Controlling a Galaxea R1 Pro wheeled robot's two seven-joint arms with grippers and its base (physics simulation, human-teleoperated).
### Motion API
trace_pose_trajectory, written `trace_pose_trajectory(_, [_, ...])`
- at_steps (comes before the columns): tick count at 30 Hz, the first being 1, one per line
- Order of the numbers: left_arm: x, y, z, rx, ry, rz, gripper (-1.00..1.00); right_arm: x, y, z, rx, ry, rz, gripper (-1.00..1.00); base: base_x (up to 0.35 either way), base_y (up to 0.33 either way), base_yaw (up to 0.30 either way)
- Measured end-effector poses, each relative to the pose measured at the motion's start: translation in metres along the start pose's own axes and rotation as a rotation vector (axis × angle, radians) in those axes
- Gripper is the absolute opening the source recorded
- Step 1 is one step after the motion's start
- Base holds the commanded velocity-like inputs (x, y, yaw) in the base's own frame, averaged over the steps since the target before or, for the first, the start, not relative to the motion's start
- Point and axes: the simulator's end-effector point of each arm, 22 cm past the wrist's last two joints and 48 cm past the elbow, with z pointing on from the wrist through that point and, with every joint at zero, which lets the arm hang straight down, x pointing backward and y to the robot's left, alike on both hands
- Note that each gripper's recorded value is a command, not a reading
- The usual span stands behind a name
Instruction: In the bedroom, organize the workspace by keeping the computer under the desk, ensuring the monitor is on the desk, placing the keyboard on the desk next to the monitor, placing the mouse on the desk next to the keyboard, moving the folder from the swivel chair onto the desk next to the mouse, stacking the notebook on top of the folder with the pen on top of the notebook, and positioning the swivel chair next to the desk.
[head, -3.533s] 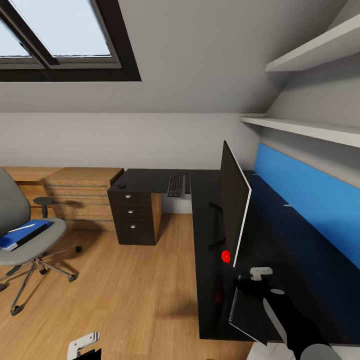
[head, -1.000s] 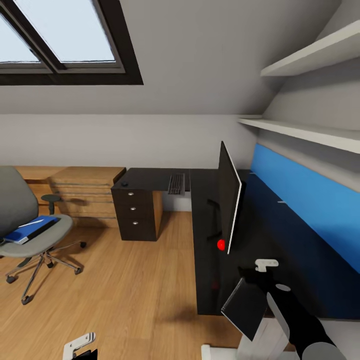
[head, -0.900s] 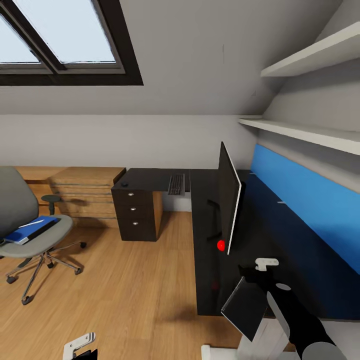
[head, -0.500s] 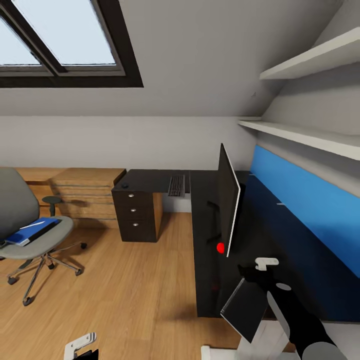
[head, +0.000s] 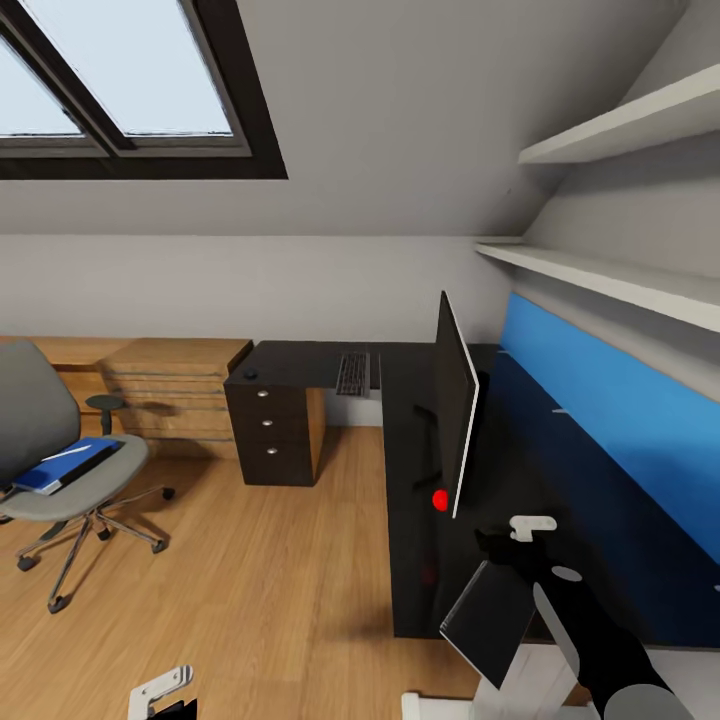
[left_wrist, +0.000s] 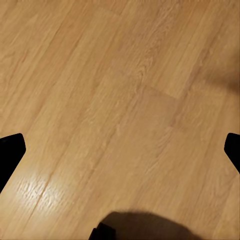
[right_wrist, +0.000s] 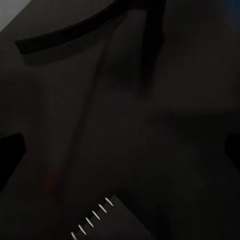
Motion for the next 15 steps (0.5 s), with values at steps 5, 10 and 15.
trace_pose_trajectory(5, [0.0000, -0.0006, 0.0000, 0.003, 0.000, 0.000, 1.00, 0.0001, 0.0003, 0.0000, 0.000, 0.000, 0.001, 1.00, 0.000, 0.000, 0.000])
trace_pose_trajectory(10, [0.0002, -0.0002, 0.0001, 0.002, 0.000, -0.001, 1.00, 0.0002, 0.0004, 0.0000, -0.001, 0.001, 0.001, 1.00, -0.002, 0.000, 0.000])
trace_pose_trajectory(15, [0.0062, 0.0008, 0.0014, -0.001, 0.013, 0.000, 1.00, 0.0005, 0.0004, 0.0003, -0.001, 0.002, 0.001, 1.00, -0.123, 0.000, 0.000])
